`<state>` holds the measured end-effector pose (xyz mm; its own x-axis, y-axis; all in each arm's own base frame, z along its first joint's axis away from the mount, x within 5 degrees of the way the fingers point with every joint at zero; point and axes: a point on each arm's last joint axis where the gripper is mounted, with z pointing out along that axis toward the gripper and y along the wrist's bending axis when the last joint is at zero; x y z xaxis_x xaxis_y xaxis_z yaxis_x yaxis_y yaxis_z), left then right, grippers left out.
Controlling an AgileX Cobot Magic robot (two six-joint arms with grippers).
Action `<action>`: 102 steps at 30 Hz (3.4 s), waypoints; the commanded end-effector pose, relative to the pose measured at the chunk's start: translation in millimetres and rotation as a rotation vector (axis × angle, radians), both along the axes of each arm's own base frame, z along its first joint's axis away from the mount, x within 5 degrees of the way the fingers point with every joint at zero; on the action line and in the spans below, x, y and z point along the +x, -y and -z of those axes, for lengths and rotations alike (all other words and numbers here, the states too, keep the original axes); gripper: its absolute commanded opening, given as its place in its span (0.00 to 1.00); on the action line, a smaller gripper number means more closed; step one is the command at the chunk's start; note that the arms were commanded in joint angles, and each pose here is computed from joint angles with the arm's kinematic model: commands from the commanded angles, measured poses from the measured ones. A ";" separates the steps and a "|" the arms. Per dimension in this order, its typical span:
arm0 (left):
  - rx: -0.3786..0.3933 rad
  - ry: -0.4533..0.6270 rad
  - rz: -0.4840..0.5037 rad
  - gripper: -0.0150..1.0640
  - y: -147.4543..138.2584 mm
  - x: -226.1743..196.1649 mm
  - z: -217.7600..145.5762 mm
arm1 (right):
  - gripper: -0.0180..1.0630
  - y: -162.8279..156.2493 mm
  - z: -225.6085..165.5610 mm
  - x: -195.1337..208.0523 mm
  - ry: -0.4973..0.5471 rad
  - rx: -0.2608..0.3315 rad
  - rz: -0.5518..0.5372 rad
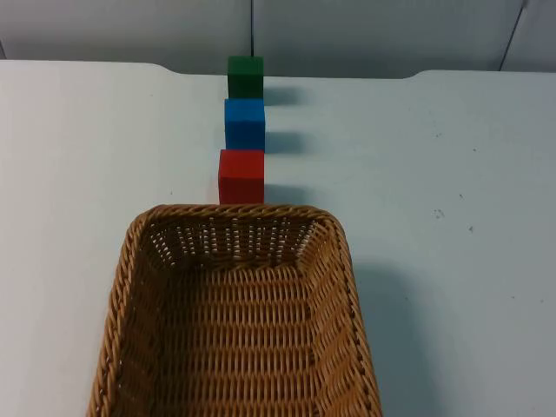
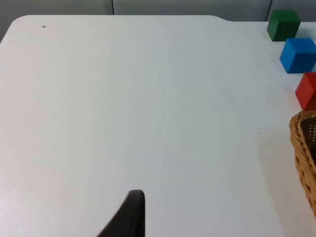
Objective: Pick up the basket with the left hand and place the blue cube into the basket with the right hand.
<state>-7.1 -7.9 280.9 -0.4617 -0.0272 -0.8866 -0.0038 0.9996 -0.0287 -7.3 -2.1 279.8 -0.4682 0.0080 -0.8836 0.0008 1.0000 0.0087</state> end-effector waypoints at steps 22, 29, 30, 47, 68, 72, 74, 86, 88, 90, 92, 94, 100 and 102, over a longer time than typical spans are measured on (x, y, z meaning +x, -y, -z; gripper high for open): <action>-0.101 -0.058 0.140 0.98 10.6 57.0 -53.7 | 0.98 -0.4 1.6 0.7 0.005 -0.001 0.002; -0.138 -0.187 0.197 0.98 13.5 91.2 -45.8 | 0.98 -0.4 1.6 0.7 0.005 -0.001 0.002; -0.138 -0.187 0.197 0.98 13.5 91.2 -45.8 | 0.98 -0.4 1.6 0.7 0.005 -0.001 0.002; -0.266 -0.543 0.375 0.98 22.6 177.0 5.4 | 0.98 -0.4 1.6 0.7 0.005 -0.001 0.002; -0.320 -0.740 0.369 0.98 36.2 234.2 78.3 | 0.98 -0.4 1.6 0.7 0.005 -0.001 0.002; -0.293 -0.721 0.325 0.98 50.2 234.9 102.5 | 0.98 -0.4 1.6 0.7 0.005 -0.001 0.002; -0.290 -0.737 0.319 0.98 50.9 234.3 107.9 | 0.98 -0.4 1.6 0.7 0.005 -0.001 0.002; -0.325 -0.884 0.322 0.98 56.0 238.7 143.5 | 0.98 -0.4 1.6 0.7 0.005 -0.001 0.002; -0.351 -0.908 0.330 0.98 58.4 237.8 147.5 | 0.98 -0.4 1.6 0.7 0.005 -0.001 0.002; -0.361 -0.908 0.333 0.98 60.7 235.4 149.7 | 0.98 -0.4 1.6 0.7 0.005 -0.001 0.002; -0.363 -0.897 0.323 0.98 65.7 226.9 156.9 | 0.98 -0.4 1.6 0.7 0.005 -0.001 0.002; -0.367 -0.890 0.321 0.98 69.6 222.4 160.1 | 0.98 -0.4 1.6 0.7 0.005 -0.001 0.002; -0.344 -0.887 0.314 0.98 77.4 205.2 171.8 | 0.98 -0.4 1.6 0.7 0.005 -0.001 0.002; -0.346 -0.894 0.310 0.98 77.8 204.6 173.6 | 0.98 -0.4 1.6 0.7 0.005 -0.001 0.002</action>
<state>198.1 -84.5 109.0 -0.9838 0.0209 -0.1780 0.0975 0.8957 -0.4338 -7.3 -2.1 279.8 -0.4682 0.0080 -0.8836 0.0008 1.0000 0.0087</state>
